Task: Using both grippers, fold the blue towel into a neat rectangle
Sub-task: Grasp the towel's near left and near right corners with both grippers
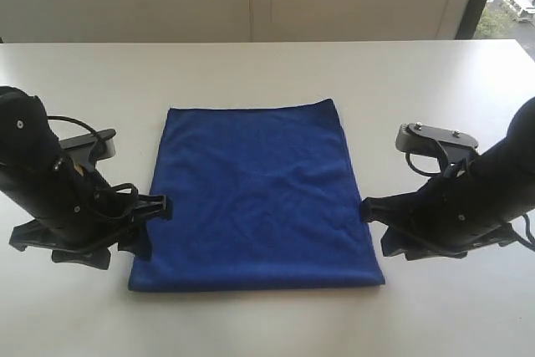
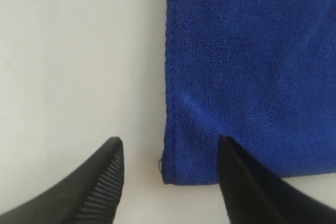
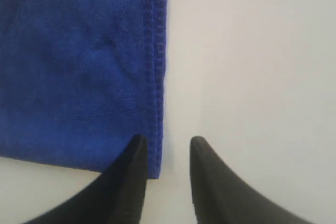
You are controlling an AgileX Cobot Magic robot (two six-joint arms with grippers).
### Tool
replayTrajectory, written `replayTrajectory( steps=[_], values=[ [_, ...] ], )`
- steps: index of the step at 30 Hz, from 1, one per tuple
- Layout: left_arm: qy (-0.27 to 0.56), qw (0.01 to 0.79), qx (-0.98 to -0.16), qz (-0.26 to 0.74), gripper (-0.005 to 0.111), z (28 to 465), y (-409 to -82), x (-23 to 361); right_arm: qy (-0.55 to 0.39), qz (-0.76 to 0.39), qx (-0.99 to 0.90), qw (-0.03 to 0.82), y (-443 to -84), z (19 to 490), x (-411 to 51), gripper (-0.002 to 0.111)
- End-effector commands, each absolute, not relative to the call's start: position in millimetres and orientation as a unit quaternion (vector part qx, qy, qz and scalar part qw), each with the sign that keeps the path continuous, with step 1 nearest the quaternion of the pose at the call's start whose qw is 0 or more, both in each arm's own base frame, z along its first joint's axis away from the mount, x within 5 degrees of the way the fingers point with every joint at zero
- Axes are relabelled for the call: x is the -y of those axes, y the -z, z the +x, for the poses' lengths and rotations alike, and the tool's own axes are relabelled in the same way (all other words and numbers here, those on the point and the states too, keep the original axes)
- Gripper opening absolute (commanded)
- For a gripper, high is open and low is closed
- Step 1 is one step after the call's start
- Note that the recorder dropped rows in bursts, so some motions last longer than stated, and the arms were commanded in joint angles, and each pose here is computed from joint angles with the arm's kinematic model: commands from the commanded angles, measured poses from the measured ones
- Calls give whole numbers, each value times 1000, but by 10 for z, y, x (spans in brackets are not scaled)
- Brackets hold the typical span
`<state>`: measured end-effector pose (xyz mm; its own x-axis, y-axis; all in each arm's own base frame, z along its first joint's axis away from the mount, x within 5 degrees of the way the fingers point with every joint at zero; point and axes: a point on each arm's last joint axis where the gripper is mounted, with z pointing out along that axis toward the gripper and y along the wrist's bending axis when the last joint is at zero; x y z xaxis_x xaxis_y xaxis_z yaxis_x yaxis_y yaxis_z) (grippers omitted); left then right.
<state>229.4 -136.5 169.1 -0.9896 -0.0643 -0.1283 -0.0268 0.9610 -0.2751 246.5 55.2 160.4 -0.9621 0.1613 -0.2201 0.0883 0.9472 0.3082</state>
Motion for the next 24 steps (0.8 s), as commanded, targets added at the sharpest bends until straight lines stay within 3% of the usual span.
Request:
replayTrajectory(
  steps=[1, 9, 13, 19, 22, 24],
  values=[
    [143, 75, -987, -16, 63, 2279, -1693, 1391, -147, 76, -978, 128, -1555, 2468, -536, 37],
    [137, 60, -989, -1, 63, 2264, -1586, 1462, -155, 55, -981, 100, -1437, 2440, -724, 37],
    [135, 81, -986, 55, 63, 2245, -1628, 1482, -139, 28, -984, 111, -1472, 2435, -699, 37],
    [122, 130, -952, 247, 63, 2180, -1798, 1503, -124, -93, -972, 176, -1766, 2364, -708, 37],
    [95, 127, -903, 398, 63, 2149, -1785, 1482, -92, -301, -931, 185, -1835, 2265, -802, 37],
    [85, 128, -867, 475, 63, 2138, -1782, 1477, -74, -382, -901, 192, -1829, 2261, -829, 37]
  ],
)
